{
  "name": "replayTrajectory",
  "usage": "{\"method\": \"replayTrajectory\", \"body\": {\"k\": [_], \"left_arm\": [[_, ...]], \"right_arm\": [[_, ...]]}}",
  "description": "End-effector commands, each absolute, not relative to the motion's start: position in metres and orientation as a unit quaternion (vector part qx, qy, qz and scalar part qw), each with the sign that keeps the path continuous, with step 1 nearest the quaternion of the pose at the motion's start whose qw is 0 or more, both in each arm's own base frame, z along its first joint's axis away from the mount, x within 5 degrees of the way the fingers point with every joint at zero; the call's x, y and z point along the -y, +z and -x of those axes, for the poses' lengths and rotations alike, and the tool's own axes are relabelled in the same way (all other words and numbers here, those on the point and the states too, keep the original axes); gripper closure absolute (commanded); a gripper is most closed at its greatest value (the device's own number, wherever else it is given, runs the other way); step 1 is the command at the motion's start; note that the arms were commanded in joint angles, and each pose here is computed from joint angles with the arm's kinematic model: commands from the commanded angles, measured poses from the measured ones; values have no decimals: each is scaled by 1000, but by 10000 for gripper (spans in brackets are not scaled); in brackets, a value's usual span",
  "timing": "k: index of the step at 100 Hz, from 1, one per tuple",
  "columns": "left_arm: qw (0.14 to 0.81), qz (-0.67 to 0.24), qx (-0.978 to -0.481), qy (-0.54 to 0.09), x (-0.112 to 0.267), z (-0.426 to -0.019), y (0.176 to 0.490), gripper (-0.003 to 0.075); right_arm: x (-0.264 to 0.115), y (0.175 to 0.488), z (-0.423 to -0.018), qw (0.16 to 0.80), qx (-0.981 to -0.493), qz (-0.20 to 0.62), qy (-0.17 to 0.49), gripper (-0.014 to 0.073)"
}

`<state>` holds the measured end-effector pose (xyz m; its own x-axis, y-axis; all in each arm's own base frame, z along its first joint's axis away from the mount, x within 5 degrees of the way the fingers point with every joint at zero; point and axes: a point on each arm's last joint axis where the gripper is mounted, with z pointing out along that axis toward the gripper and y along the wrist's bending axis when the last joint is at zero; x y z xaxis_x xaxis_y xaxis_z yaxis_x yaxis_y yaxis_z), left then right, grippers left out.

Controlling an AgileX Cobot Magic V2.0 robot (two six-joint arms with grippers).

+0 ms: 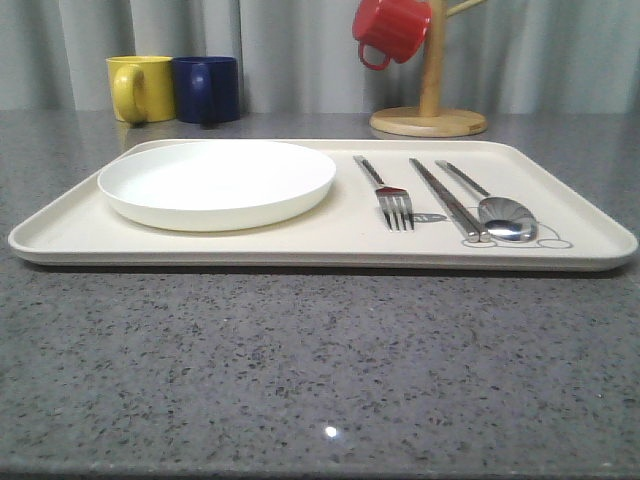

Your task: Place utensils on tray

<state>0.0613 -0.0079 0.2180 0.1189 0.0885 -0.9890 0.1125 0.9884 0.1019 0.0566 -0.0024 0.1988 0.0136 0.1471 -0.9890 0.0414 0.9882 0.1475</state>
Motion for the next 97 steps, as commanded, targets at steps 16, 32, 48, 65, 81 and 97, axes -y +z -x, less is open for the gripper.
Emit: {"method": "replayTrajectory", "body": {"k": [16,32,48,65,81,97], "left_arm": [[770,-46,-637,-3,4,-53,212,738],[766,-43,-642,0,4,-54,211,738],[766,-43,-642,0,4,-54,211,738],[766,-43,-642,0,4,-54,211,738],[766,-43,-642,0,4,-54,211,738],[766,-43,-642,0,4,-54,211,738]], "right_arm": [[3,214,-54,751,-657,-62,33,663],[3,214,-54,751,-657,-62,33,663],[3,214,-54,751,-657,-62,33,663],[3,214,-54,751,-657,-62,33,663],[3,214,-54,751,-657,-62,33,663],[3,214,-54,751,-657,-62,33,663]]}}
